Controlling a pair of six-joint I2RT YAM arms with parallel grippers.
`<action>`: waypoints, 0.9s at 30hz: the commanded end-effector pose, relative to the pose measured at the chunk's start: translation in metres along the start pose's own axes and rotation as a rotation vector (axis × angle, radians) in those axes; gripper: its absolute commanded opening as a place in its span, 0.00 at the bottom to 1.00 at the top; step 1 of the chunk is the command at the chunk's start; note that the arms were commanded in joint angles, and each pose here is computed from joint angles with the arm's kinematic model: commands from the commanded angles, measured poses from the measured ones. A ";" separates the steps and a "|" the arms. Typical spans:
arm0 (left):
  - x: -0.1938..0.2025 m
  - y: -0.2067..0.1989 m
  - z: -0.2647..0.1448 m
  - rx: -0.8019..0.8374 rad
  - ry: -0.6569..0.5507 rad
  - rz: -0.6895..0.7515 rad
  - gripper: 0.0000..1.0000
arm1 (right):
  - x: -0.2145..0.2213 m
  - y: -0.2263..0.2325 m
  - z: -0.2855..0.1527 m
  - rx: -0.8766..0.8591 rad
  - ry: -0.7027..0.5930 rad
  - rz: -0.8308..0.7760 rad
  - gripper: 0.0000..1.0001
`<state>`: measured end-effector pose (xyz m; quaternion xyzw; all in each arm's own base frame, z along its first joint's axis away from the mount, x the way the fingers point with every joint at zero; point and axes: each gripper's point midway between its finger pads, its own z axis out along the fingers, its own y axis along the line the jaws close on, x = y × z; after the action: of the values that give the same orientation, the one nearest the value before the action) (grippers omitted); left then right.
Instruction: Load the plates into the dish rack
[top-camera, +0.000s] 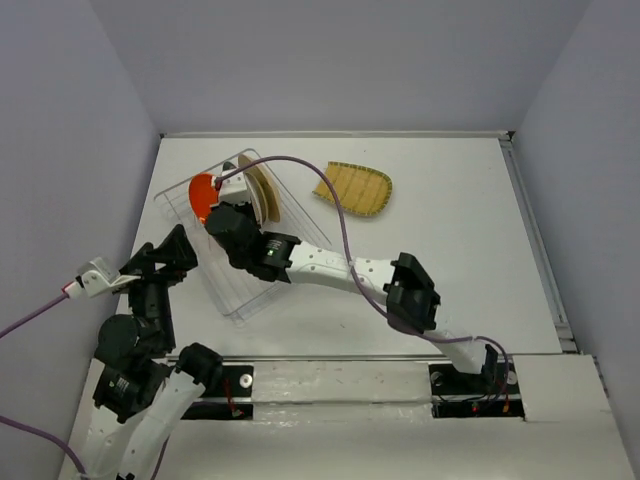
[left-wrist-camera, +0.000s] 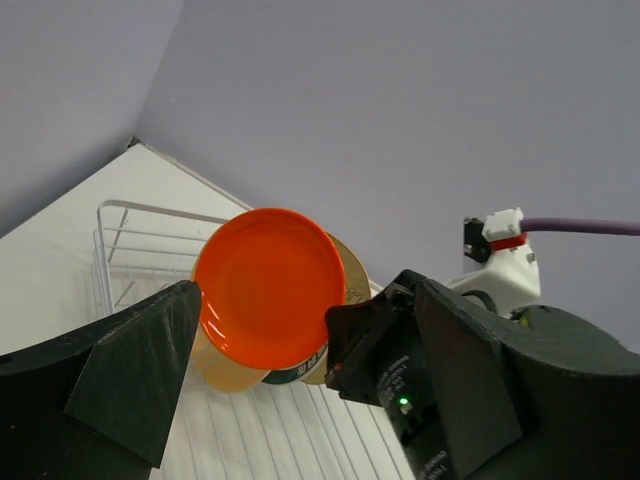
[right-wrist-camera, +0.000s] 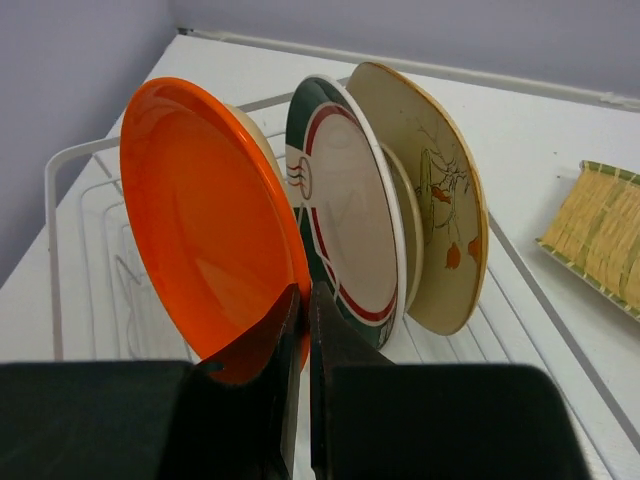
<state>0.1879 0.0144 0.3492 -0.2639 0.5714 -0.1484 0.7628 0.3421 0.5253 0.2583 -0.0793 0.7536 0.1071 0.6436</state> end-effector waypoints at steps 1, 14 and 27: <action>-0.024 0.001 -0.003 -0.018 -0.072 -0.055 0.99 | -0.052 -0.004 -0.003 0.174 -0.178 0.029 0.07; -0.027 0.006 -0.005 -0.037 -0.082 -0.062 0.99 | -0.022 0.011 0.017 0.257 -0.255 -0.081 0.07; -0.025 0.006 -0.003 -0.043 -0.077 -0.057 0.99 | 0.032 0.046 0.009 0.167 -0.220 -0.147 0.07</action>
<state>0.1831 0.0239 0.3490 -0.2819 0.5624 -0.1381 0.7650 0.3480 0.5615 0.2266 -0.0936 0.6828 -0.0284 0.7240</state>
